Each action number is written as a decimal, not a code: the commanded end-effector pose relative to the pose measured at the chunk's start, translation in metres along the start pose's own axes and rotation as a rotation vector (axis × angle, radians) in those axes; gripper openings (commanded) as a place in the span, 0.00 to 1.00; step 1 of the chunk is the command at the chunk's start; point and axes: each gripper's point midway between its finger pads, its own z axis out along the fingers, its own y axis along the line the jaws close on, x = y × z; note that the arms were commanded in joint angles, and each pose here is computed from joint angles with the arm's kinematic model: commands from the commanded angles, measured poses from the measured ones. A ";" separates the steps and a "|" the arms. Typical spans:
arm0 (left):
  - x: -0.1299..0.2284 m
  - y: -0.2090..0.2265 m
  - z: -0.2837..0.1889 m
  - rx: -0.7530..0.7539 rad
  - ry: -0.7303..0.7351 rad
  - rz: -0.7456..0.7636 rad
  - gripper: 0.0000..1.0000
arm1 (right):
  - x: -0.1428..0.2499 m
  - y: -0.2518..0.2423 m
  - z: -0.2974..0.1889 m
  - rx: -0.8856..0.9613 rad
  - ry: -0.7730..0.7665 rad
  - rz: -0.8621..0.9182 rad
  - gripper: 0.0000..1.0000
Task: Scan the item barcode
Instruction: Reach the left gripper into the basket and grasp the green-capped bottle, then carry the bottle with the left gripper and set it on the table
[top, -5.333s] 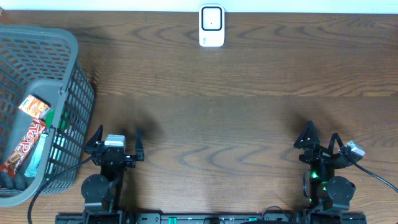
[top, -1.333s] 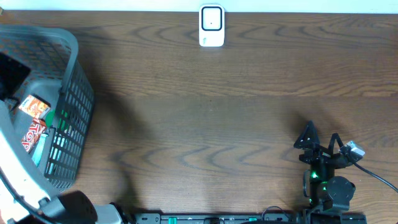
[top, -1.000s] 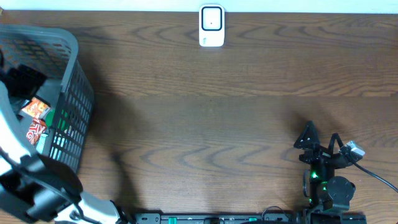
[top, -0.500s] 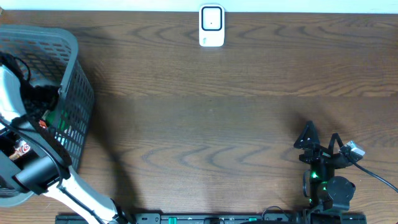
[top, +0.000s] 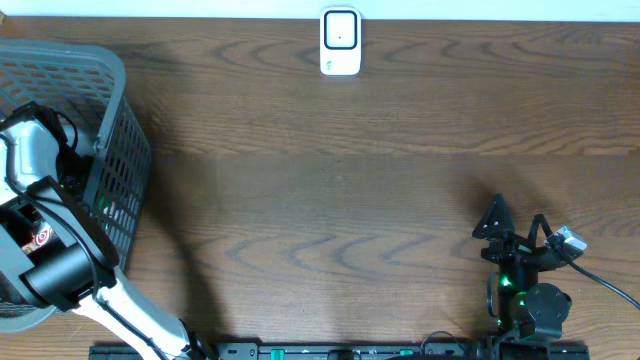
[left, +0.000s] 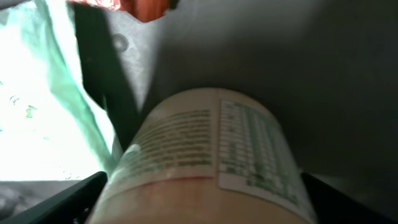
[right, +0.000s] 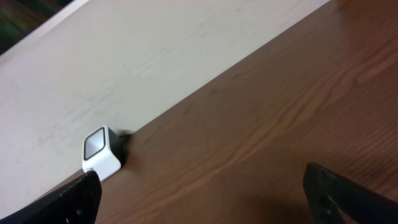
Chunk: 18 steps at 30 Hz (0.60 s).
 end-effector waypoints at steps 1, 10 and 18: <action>0.000 0.003 0.006 -0.019 0.000 -0.001 0.89 | 0.001 0.000 0.000 0.004 0.001 -0.014 0.99; -0.011 0.010 -0.001 -0.067 -0.058 0.020 0.73 | 0.001 0.000 0.000 0.004 0.001 -0.014 0.99; -0.021 0.002 -0.044 -0.012 -0.132 0.021 0.73 | 0.001 0.000 0.000 0.004 0.001 -0.014 0.99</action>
